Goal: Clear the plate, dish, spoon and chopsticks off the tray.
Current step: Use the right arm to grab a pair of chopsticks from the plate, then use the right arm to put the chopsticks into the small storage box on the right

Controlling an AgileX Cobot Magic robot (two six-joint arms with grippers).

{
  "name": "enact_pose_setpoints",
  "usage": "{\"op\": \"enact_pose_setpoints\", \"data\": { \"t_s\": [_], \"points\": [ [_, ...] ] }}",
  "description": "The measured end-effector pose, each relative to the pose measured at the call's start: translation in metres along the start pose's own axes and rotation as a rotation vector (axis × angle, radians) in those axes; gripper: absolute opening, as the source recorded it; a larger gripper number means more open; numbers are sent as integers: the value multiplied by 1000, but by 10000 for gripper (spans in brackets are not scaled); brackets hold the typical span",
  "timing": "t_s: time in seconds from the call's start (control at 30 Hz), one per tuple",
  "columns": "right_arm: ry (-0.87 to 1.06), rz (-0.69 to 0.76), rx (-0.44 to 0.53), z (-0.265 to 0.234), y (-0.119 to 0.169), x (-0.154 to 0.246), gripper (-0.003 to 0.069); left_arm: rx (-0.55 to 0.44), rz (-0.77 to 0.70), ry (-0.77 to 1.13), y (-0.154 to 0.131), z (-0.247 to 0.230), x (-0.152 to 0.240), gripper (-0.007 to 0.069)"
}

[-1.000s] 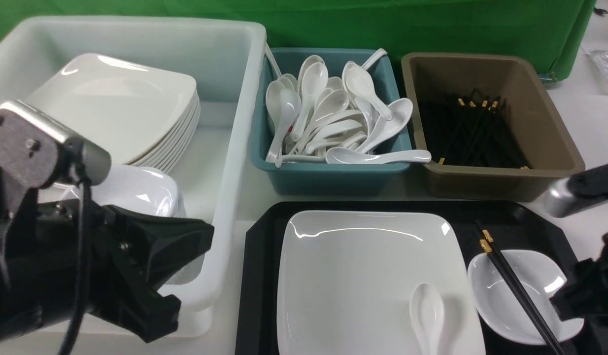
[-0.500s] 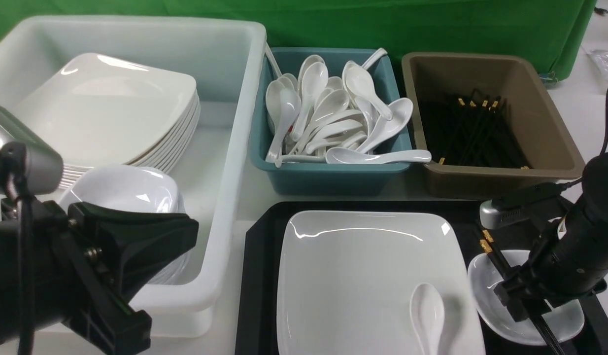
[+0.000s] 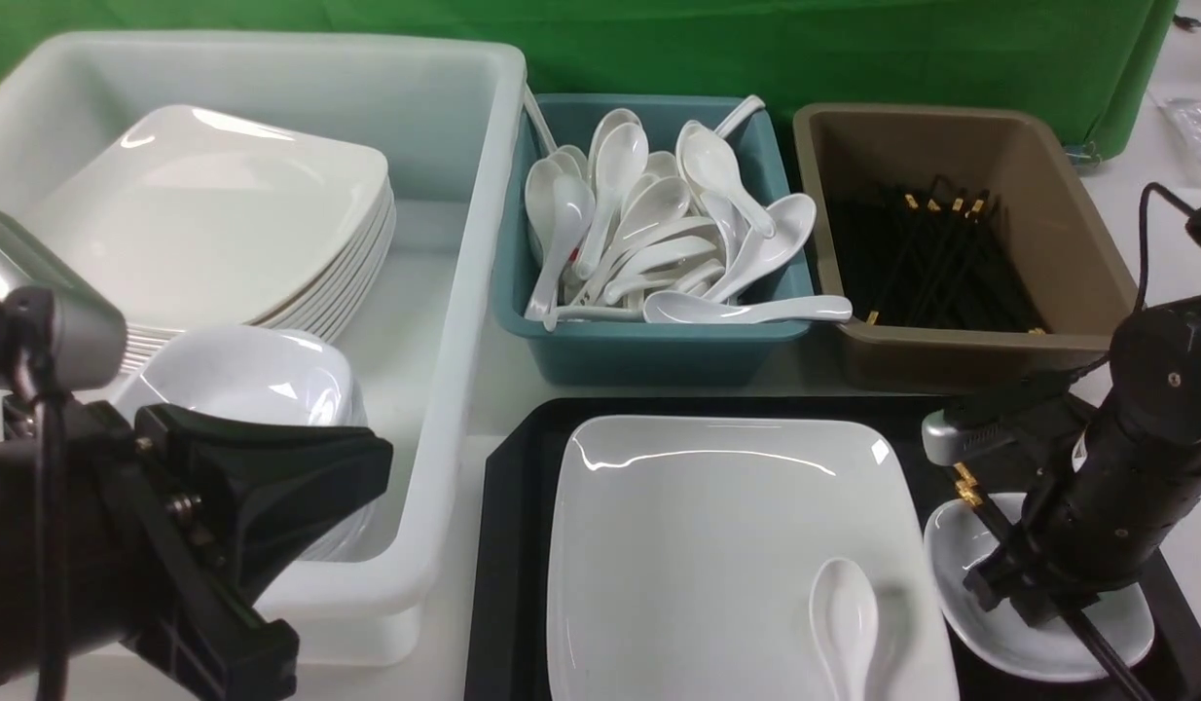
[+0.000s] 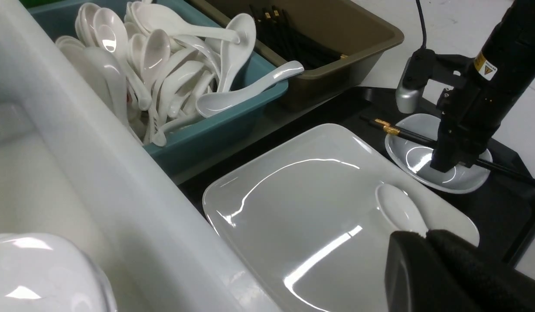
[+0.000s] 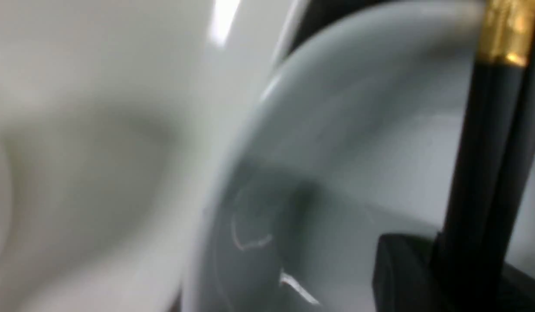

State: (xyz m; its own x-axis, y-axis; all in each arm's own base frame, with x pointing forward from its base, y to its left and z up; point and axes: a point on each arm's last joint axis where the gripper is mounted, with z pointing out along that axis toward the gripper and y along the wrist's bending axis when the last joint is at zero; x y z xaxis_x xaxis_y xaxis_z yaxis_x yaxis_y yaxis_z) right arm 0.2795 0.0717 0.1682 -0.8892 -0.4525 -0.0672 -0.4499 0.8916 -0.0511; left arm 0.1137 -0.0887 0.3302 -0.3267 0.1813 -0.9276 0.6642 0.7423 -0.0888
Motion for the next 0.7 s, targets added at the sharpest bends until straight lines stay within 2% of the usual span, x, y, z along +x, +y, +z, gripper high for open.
{"op": "enact_pose_setpoints", "data": {
  "t_s": [0.17, 0.33, 0.37, 0.5, 0.7],
  "points": [
    [-145, -5, -36, -54, 3, -7, 120, -19, 0, -36, 2, 0, -3, 18],
    [-473, 31, -28, -119, -9, -52, 120, -49, 0, -93, 4, -1, -8, 18],
    [-473, 31, -28, -119, -9, -52, 120, -49, 0, -94, 4, -1, -9, 18],
    [-661, 160, 18, -141, -52, -117, 120, -52, 0, -98, 5, -1, -9, 18],
    [-774, 380, 14, -120, -107, -183, 128, -51, 0, -96, 5, -1, -9, 18]
  ]
}}
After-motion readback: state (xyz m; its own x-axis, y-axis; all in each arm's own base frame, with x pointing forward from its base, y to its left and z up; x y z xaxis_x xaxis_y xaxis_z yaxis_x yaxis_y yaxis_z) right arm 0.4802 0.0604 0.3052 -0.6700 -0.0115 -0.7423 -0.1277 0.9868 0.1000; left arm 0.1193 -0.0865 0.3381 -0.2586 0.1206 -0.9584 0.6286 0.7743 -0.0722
